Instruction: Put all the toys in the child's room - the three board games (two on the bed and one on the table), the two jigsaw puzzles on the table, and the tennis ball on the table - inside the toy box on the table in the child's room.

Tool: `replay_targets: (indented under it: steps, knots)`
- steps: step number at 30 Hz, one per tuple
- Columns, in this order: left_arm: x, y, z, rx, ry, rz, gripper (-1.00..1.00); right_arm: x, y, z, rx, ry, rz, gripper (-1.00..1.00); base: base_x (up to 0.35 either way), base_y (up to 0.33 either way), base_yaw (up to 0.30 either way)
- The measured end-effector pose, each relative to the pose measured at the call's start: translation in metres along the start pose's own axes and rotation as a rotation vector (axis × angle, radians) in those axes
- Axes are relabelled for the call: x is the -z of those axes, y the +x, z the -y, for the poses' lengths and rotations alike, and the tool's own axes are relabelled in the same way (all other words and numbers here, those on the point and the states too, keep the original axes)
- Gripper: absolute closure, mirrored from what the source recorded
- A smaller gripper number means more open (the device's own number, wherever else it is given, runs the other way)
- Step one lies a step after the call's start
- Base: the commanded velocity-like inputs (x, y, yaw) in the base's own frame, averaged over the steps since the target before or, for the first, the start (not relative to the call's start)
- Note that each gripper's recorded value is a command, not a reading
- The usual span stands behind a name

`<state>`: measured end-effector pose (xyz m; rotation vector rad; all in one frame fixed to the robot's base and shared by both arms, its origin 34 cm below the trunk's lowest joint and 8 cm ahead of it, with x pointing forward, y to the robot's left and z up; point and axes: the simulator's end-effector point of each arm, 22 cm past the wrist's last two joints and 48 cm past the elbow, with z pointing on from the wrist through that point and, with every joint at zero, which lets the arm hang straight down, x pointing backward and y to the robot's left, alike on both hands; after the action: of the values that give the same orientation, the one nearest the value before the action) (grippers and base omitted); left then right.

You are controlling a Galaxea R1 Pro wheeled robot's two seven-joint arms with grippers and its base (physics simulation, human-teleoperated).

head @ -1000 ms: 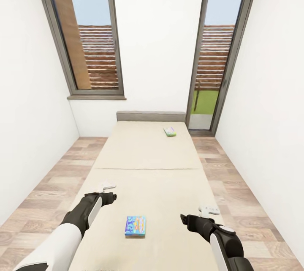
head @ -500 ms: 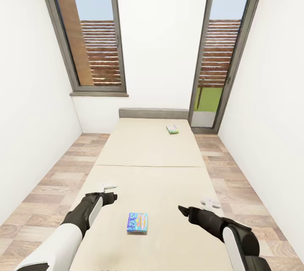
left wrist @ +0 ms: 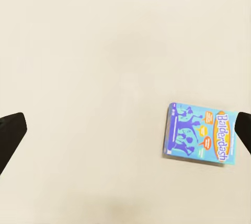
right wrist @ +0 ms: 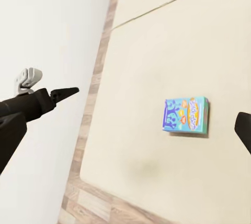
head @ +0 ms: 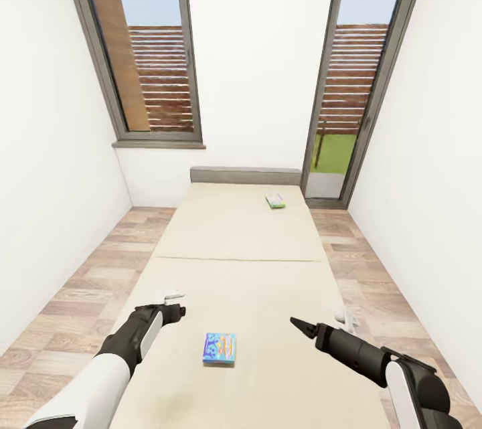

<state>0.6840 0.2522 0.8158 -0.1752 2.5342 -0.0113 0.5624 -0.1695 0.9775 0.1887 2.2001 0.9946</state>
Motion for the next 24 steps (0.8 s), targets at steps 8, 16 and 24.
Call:
replay_targets:
  steps: [8,16,24]
  knots:
    - [-0.0001,-0.0008,-0.0008,-0.001,-0.001,0.003,-1.00,0.0003,-0.0002,0.0007,0.000,0.000,0.001,-1.00,0.000,0.000,0.000]
    - [0.0000,-0.0015,-0.0011,-0.001,-0.001,0.005,-1.00,0.0001,-0.0010,0.0019,0.007,0.006,0.005,-1.00,0.000,0.000,0.000]
    - [0.0002,-0.0021,-0.0005,-0.001,0.000,0.006,-1.00,0.0003,-0.0014,0.0023,0.007,0.007,0.007,-1.00,0.000,0.000,-0.077]
